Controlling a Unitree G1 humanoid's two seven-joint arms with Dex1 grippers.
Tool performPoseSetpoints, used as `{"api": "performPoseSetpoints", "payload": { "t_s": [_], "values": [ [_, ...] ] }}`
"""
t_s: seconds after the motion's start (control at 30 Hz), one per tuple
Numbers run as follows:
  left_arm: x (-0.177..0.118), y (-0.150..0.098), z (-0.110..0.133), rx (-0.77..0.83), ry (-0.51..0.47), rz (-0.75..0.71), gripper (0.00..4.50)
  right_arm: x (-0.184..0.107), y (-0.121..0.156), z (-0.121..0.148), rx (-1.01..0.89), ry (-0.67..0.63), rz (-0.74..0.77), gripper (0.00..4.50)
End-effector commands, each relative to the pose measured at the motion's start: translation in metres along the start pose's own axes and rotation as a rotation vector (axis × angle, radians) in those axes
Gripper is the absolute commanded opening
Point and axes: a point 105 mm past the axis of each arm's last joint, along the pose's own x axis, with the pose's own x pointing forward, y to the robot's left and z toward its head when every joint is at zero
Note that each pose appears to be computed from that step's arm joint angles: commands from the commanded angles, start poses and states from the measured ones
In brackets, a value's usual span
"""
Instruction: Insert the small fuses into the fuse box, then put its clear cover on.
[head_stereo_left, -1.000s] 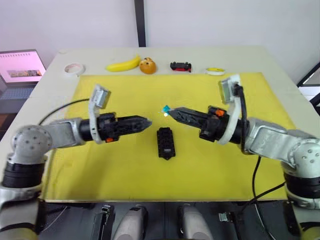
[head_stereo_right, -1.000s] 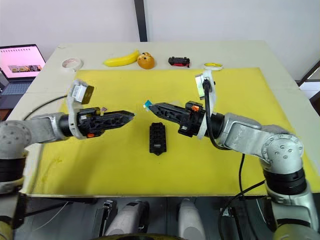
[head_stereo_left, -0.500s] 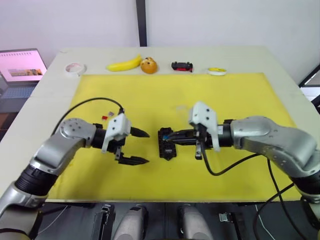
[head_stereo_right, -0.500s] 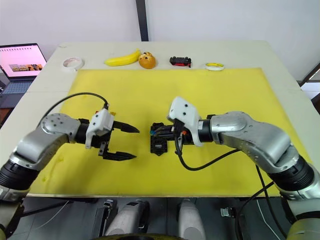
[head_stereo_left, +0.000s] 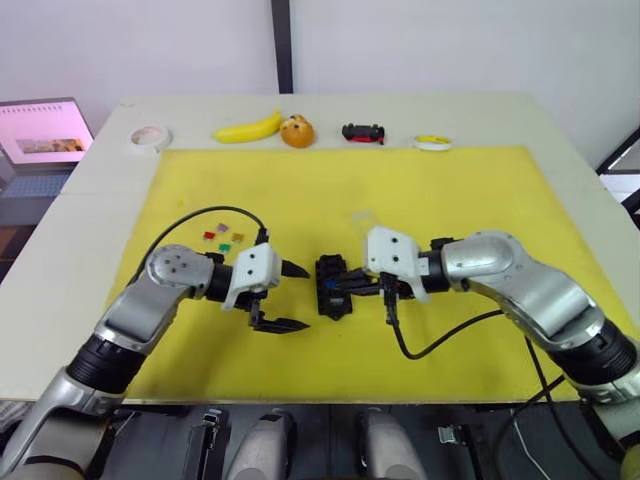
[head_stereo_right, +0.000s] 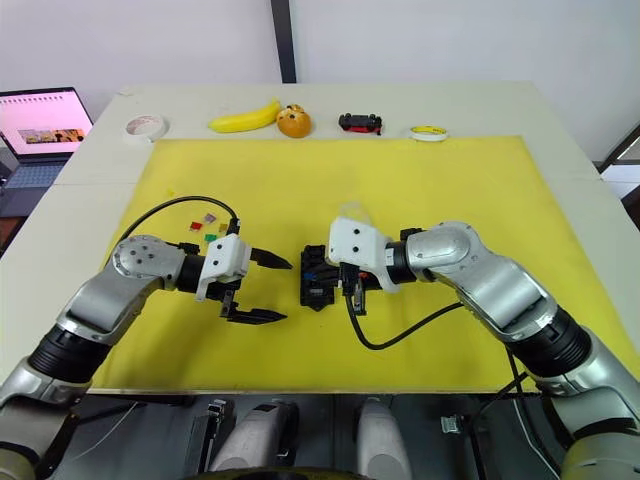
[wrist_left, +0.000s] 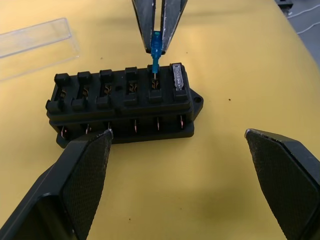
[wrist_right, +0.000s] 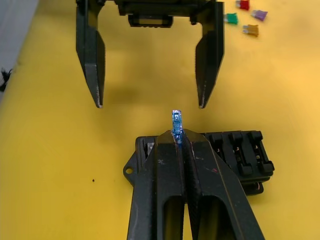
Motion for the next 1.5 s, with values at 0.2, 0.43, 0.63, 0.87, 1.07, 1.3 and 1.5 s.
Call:
{"api": "performPoseSetpoints", "payload": {
  "t_s": [0.2, 0.43, 0.63, 0.87, 1.07, 1.3, 1.5],
  "values": [
    [0.003, -0.002, 0.009, 0.028, -0.018, 0.01, 4.46, 0.001, -0.002, 0.002, -0.053, -0.008, 0.007, 0.0],
    [0.006, -0.001, 0.011, 0.032, -0.021, 0.012, 4.46, 0.002, -0.003, -0.004, -0.054, 0.007, 0.017, 0.0],
    [0.007, -0.001, 0.011, 0.032, -0.024, 0.012, 4.46, 0.001, -0.004, -0.006, -0.054, 0.018, 0.016, 0.0],
    [0.008, -0.001, 0.012, 0.032, -0.026, 0.011, 4.46, 0.001, -0.007, -0.002, -0.055, 0.001, 0.012, 0.0],
    [0.008, 0.0, 0.012, 0.033, -0.026, 0.011, 4.46, 0.0, -0.007, 0.003, -0.053, -0.01, 0.019, 0.0],
    [0.008, 0.001, 0.012, 0.037, -0.027, 0.012, 4.46, 0.003, -0.005, -0.003, -0.053, 0.003, 0.026, 0.0],
    [0.009, 0.001, 0.012, 0.039, -0.026, 0.014, 4.46, 0.005, -0.005, -0.003, -0.056, 0.0, 0.029, 0.0]
  ]
}}
